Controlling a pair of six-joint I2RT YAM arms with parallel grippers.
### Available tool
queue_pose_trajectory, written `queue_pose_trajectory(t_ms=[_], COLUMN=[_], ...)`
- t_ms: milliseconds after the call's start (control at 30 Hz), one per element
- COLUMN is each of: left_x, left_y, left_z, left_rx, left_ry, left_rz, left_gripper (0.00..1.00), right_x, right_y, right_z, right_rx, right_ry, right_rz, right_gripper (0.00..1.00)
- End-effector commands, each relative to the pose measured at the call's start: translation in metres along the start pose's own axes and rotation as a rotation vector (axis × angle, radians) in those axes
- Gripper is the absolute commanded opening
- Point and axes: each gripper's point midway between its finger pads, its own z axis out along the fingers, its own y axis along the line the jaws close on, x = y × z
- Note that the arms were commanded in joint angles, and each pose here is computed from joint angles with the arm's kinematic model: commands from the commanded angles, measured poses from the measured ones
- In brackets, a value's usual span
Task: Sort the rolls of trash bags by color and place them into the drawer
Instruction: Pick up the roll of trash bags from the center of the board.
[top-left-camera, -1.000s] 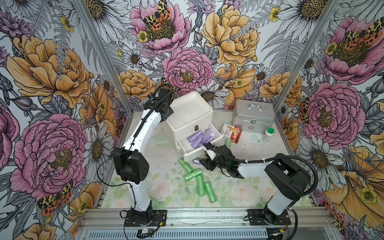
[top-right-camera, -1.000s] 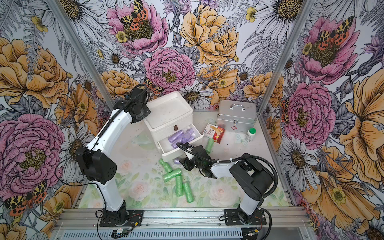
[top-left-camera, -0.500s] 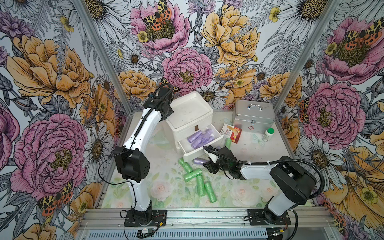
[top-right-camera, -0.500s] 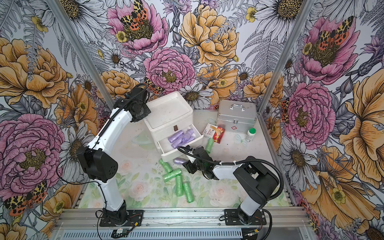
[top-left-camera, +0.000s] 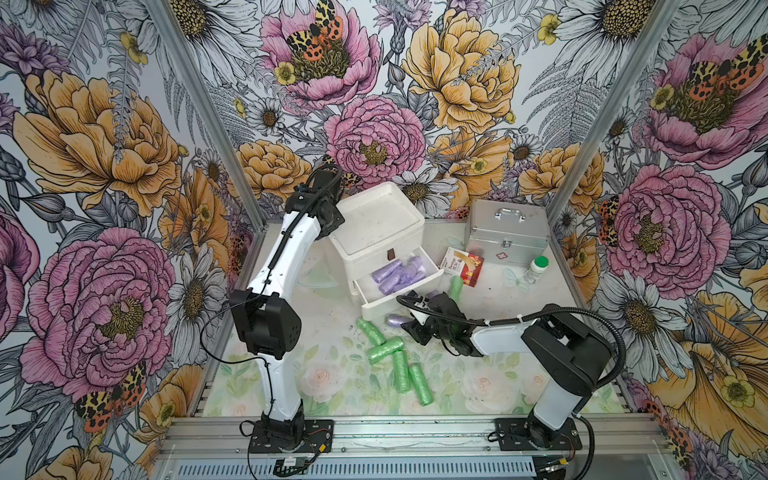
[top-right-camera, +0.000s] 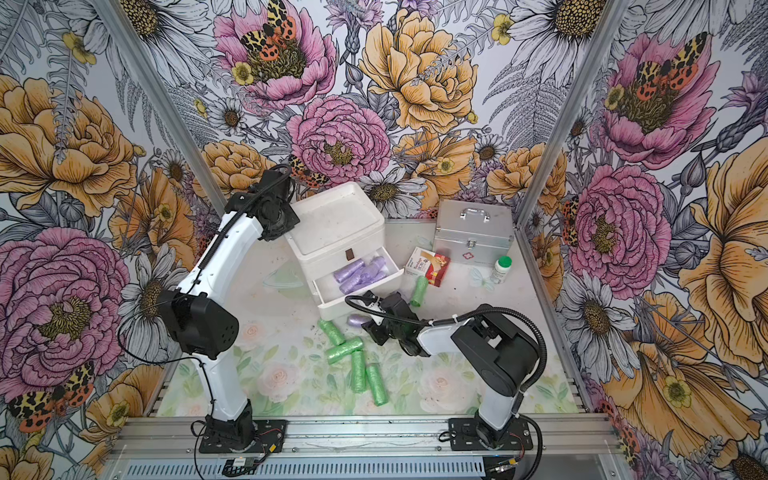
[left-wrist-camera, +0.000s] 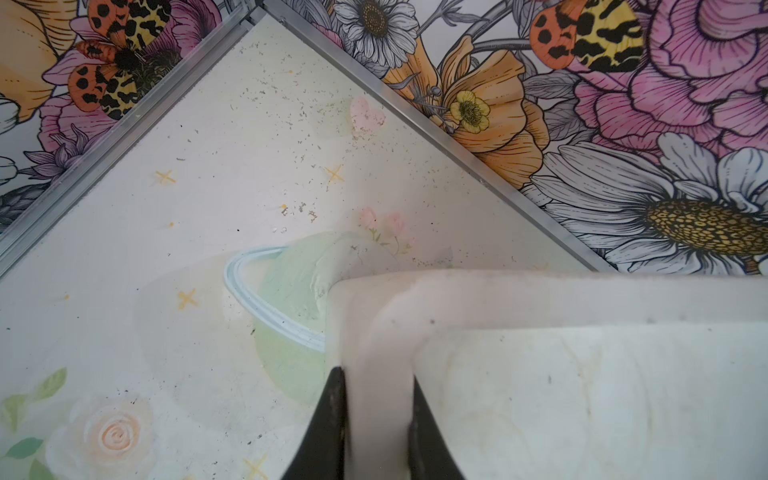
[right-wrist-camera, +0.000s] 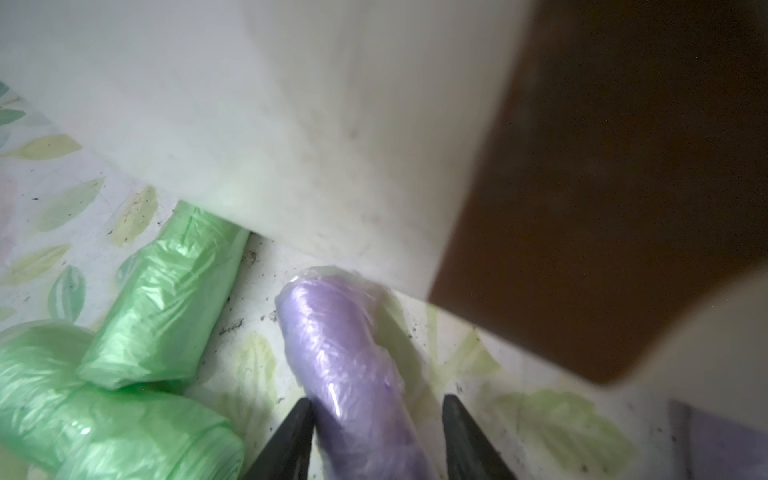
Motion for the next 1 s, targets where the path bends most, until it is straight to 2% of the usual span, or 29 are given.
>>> queue_pose_trajectory(t_ms=[0, 267, 600, 700, 833, 967], left_x=[0.082, 0.083, 0.087, 0.089, 0.093, 0.096], left_y=[-0.017, -0.018, -0.017, -0.020, -0.024, -0.027], left_z=[0.059, 0.062, 0.063, 0.063, 0.063, 0.060], left_rx=[0.040, 0.039, 0.035, 0.037, 0.042, 0.048], left_ry=[0.362, 0.368, 0.377, 0.380, 0.386, 0.388], left_rz=[-0.107, -0.109, -0.104, -0.100, -0.095, -0.087], left_gripper=[0.00, 0.00, 0.00, 0.00, 0.00, 0.00], right_x=[0.013, 0.031, 0.048, 0.057, 0.066, 0.071], right_y=[0.003, 0.002, 0.004, 0.003, 0.005, 0.008], right_z=[0.006, -0.019, -0.067, -0.076, -0.070, -0.058], right_rx=[0.001, 0.029, 0.071, 0.086, 0.065, 0.039], right_ry=[0.039, 0.074, 0.096, 0.120, 0.164, 0.220], right_rz=[-0.017, 0.000, 0.029, 0.025, 0.035, 0.034], right_gripper=[0.45, 0.28, 0.22, 0.26, 0.48, 0.51])
